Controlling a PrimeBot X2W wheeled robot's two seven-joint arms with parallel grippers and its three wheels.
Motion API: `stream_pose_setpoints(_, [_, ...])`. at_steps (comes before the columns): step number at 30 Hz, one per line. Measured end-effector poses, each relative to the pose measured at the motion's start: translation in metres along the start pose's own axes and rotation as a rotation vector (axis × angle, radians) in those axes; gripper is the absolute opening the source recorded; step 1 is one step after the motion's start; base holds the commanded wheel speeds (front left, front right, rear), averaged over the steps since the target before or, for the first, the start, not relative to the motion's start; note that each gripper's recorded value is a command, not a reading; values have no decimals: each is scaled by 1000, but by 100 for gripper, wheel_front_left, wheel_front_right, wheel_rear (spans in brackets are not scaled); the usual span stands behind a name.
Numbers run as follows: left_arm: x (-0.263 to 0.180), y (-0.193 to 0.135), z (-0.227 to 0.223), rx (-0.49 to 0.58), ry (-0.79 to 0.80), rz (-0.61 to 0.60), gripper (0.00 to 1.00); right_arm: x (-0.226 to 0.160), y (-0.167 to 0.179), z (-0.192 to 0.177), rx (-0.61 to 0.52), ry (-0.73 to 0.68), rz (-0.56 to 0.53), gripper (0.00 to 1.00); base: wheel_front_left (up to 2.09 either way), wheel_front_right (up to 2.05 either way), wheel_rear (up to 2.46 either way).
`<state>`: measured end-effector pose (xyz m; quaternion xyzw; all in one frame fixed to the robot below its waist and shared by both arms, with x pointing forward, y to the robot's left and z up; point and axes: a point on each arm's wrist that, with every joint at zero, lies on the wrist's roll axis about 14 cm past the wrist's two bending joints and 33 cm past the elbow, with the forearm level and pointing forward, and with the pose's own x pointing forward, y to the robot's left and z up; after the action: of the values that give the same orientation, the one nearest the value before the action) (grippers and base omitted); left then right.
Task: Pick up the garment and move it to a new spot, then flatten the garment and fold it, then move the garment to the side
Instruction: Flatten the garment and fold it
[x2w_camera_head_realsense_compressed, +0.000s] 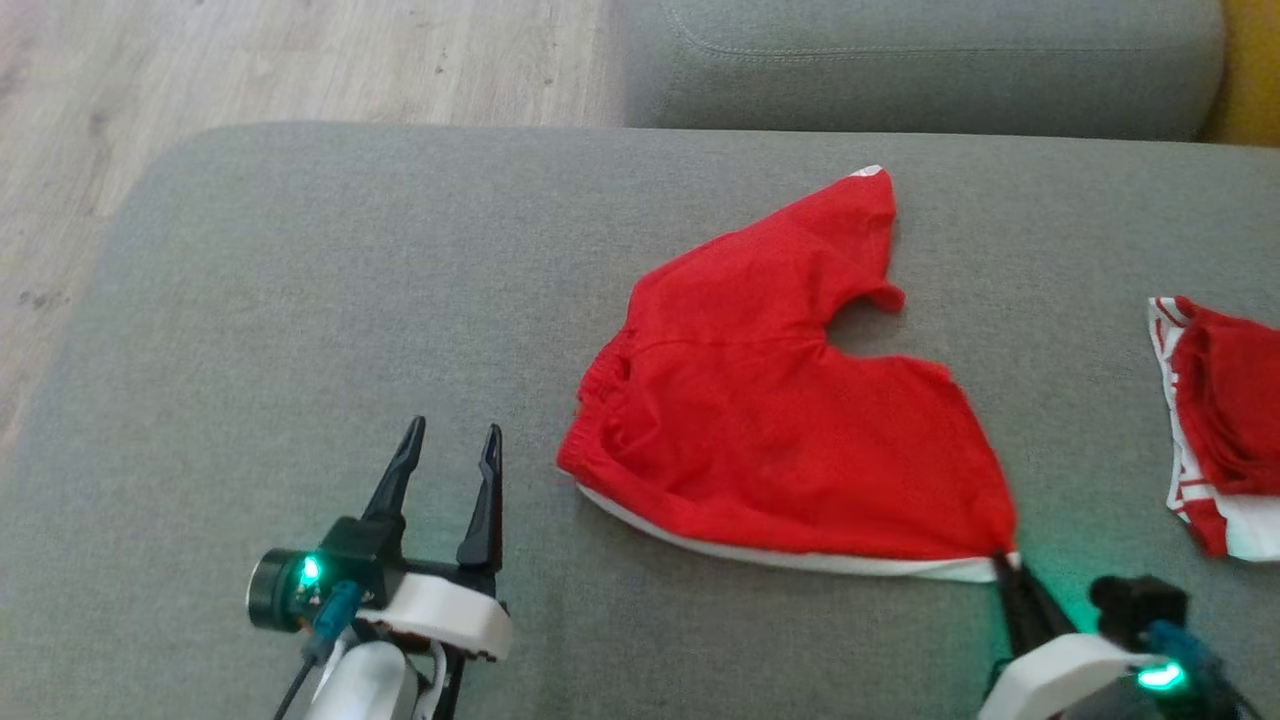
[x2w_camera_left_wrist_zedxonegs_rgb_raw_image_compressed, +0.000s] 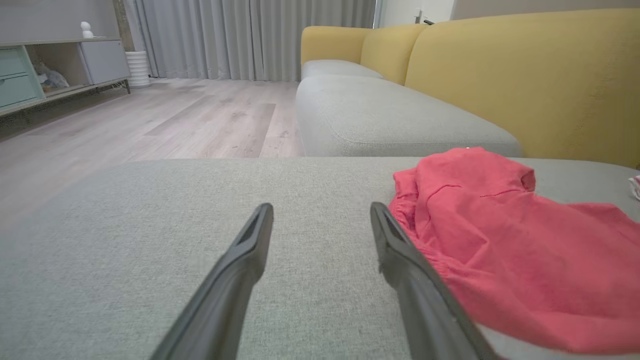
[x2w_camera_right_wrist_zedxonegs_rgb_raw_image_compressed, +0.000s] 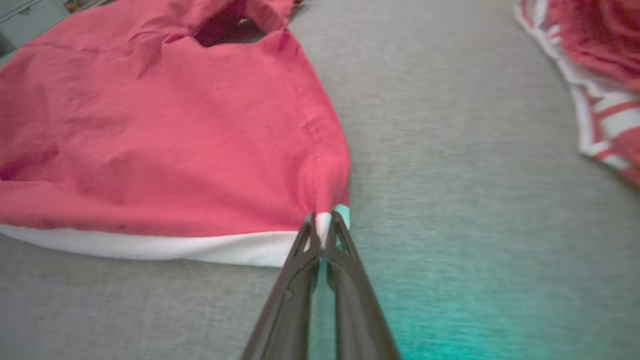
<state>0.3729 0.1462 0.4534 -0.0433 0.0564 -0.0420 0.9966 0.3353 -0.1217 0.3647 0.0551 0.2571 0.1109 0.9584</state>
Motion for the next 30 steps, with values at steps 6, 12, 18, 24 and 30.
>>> stream_pose_setpoints(6, [-4,-13,-24,63,87,-99,100,-6,-33,12,29,-47,-102,0,0,0,0])
stream_pose_setpoints(12, [-9,-43,-52,146,198,-290,100,2,-39,25,30,-67,-115,0,0,0,0])
stream_pose_setpoints(18, [-2,-72,-55,167,218,-426,100,7,-42,26,34,-66,-123,0,0,0,0])
stream_pose_setpoints(24, [-1,-91,-60,171,248,-531,100,10,-46,26,39,-63,-131,0,0,0,0])
stream_pose_setpoints(30, [3,-97,-58,176,249,-571,100,10,-48,25,43,-60,-137,0,0,0,0])
